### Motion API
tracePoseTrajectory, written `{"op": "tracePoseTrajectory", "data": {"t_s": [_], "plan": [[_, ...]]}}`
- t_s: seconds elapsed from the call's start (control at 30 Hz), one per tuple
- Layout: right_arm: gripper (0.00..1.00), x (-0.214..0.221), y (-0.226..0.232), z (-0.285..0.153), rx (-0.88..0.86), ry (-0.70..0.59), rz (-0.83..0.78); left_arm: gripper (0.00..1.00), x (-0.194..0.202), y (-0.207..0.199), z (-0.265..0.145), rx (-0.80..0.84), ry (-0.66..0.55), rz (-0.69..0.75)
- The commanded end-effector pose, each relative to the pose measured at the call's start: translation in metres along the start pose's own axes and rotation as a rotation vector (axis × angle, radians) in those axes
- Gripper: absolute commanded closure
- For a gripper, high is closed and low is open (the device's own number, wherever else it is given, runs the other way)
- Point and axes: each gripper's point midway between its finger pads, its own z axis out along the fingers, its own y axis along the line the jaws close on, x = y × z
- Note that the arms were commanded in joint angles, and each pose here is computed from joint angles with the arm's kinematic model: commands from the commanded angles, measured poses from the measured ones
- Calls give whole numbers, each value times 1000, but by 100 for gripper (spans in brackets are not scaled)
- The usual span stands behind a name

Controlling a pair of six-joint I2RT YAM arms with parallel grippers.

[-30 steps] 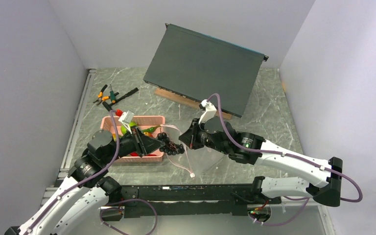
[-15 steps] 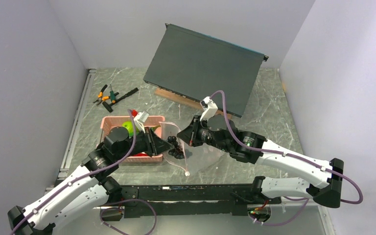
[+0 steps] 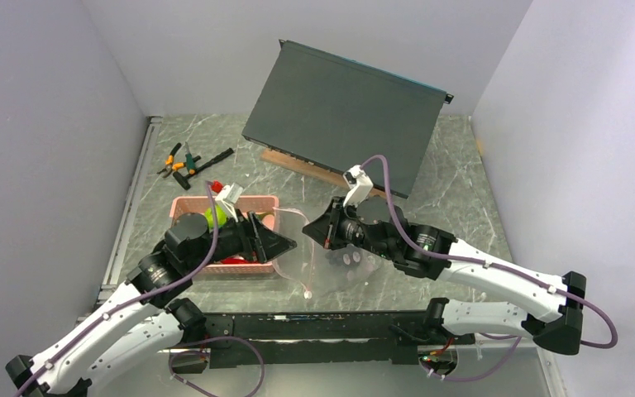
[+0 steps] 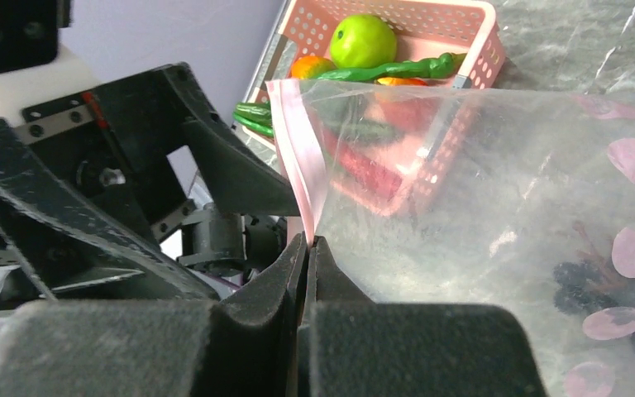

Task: Place the food in the zip-top bag and seal the zipper
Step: Place the fake fruit in the zipper food storage bag, then pick up the fake fruit from the bin.

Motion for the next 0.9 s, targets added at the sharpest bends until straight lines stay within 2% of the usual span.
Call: {"op": "tracePoseTrajectory", "data": {"t_s": [0.0, 0.33, 0.57, 0.87], "plan": [[100, -13, 5, -6, -24, -54, 5, 15, -21, -16, -15, -5, -68, 60], [100, -13, -9, -10, 16, -65, -47, 12, -33, 12, -53, -226, -143, 101], [100, -10, -19, -11, 38, -70, -51, 14, -35, 81, -87, -625, -218, 33], [100, -9, -20, -12, 46, -60, -58, 10, -43, 131, -72, -841, -274, 51]]}}
